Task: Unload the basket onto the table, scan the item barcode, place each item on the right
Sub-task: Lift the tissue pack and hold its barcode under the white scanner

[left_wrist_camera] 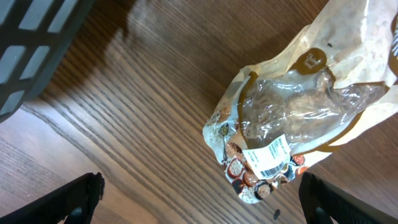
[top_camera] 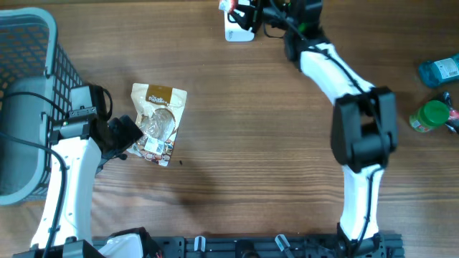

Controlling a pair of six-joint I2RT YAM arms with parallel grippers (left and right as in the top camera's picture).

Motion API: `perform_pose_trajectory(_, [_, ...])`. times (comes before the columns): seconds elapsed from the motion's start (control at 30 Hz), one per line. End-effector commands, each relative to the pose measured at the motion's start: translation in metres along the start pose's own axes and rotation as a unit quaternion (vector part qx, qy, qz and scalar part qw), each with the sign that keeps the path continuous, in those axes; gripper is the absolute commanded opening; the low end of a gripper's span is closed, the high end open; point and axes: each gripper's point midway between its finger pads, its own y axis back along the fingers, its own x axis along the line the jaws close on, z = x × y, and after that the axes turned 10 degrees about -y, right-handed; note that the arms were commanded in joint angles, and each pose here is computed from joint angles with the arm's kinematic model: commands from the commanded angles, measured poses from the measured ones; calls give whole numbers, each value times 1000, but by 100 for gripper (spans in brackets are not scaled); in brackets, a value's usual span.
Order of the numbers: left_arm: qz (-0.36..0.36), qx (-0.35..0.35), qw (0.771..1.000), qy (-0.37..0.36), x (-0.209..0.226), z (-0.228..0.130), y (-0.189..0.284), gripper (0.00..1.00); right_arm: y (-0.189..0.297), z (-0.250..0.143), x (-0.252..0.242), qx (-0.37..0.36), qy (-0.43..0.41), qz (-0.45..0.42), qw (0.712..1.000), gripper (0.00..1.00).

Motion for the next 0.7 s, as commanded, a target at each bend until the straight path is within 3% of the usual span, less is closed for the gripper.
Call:
perform_pose_trajectory(0.0, [6,4,1000,22,4,-1,-1,100,-3,49,-7,-95,-82,48,991,56])
perform_pose_trajectory(0.3, [7,9,999,35,5,-4,0,100,7,91,11,-246,-84,135,956,52])
perform_pose_trajectory(0.4, [8,8,999,35,5,-4,0,100,-1,93,6,-270,-95,123,950,51])
perform_pose_trajectory(0.67, [8,10,999,35,5,-4,0,100,-54,89,-21,-225,-86,117,963,52])
